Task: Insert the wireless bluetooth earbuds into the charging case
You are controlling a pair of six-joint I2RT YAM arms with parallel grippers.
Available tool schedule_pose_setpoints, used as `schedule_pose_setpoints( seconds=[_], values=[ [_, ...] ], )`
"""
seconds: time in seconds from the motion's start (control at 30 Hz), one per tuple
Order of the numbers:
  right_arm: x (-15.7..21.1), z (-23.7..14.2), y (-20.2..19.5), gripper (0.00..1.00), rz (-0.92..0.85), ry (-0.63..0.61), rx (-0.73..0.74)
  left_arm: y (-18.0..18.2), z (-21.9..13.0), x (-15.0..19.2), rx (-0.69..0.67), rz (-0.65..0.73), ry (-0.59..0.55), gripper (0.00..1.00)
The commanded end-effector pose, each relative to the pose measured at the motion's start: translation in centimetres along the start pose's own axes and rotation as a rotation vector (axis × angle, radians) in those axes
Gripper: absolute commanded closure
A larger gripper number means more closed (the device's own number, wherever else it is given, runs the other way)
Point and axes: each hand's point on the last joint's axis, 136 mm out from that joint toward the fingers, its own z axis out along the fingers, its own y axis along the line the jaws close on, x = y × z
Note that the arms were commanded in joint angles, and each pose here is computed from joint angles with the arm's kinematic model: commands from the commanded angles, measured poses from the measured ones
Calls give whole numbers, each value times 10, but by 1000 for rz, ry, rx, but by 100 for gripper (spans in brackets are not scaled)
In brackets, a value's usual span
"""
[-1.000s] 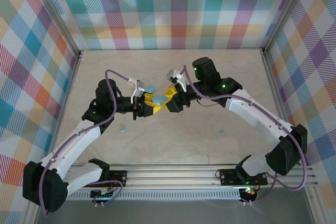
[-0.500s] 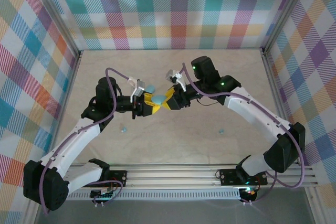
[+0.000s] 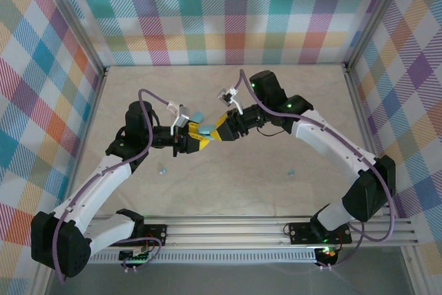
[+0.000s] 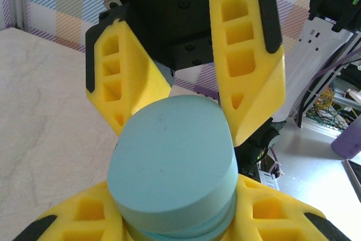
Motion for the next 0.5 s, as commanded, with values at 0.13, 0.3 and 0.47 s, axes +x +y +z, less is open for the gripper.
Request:
schedule_pose_setpoints(
  seconds=[0.13,0.3,0.47],
  values=[
    [-30,-5,-11,35,10,-73,96,-17,3,-7,66,69,-5,100],
    [-24,-11,-35,30,53,-73,216,-15,2,-8,41,72,-5,100],
    [-20,-12,-36,27,76,-69,222,-10,1,-7,7,69,-3,100]
  ],
)
